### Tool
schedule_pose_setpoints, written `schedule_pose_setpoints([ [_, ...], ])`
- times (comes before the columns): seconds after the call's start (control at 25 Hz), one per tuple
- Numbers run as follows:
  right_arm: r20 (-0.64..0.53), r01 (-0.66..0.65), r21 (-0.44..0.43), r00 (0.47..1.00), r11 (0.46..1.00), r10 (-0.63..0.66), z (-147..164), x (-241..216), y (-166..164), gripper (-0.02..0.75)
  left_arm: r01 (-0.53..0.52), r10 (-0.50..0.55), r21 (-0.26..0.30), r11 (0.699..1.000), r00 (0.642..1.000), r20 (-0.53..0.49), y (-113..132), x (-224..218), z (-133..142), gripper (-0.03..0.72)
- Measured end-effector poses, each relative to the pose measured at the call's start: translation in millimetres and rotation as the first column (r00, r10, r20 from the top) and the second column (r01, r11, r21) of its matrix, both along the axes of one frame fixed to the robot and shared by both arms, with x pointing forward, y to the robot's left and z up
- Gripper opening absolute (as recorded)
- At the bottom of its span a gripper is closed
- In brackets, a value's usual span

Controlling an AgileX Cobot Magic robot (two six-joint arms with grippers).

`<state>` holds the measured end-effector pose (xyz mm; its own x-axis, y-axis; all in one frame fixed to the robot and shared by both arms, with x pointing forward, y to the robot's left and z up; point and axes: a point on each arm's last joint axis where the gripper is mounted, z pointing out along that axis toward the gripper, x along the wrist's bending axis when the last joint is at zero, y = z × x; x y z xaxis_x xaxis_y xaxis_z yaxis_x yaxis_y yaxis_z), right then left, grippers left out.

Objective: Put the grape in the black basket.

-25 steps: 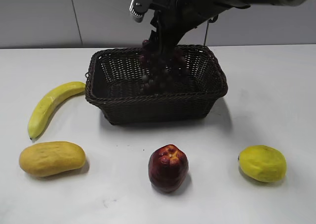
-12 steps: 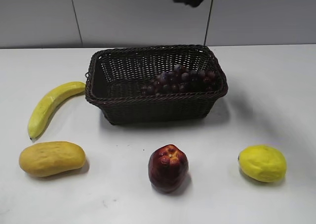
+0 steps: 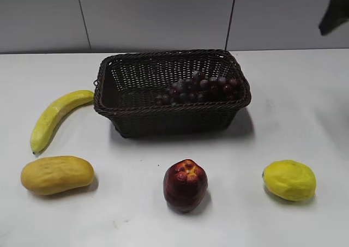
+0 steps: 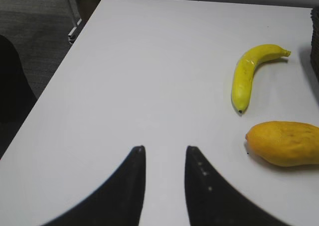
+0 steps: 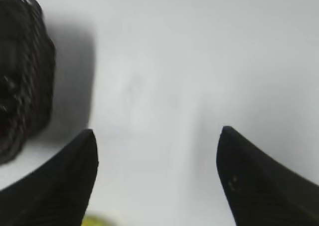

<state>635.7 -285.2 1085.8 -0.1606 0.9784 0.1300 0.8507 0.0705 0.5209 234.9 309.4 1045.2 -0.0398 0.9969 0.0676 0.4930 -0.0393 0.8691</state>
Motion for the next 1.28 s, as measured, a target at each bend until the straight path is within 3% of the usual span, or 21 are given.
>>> schedule_pose_setpoints([
  [0.16,-0.235,-0.002,-0.052,0.972,0.999,-0.011,-12,-20,-13,0.559,0.0,0.0,0.0,1.0,1.0,0.0,0,0,0,0.218],
  [0.4,-0.317,0.011,-0.055,0.948,0.998,-0.028,-25,-59,-12,0.559,0.0,0.0,0.0,1.0,1.0,0.0,0,0,0,0.218],
  [0.68,-0.405,0.008,-0.064,0.914,0.998,-0.033,-46,-151,-10,0.559,0.0,0.0,0.0,1.0,1.0,0.0,0,0,0,0.218],
  [1.04,-0.381,0.017,-0.068,0.924,0.998,-0.042,-72,-242,-7,0.559,0.0,0.0,0.0,1.0,1.0,0.0,0,0,0,0.218],
  [1.16,-0.339,0.023,-0.068,0.94,0.997,-0.045,-74,-266,-6,0.559,0.0,0.0,0.0,1.0,1.0,0.0,0,0,0,0.218],
  [1.28,-0.226,0.041,-0.069,0.973,0.997,-0.056,-72,-286,-6,0.559,0.0,0.0,0.0,1.0,1.0,-0.001,0,0,0,0.218],
])
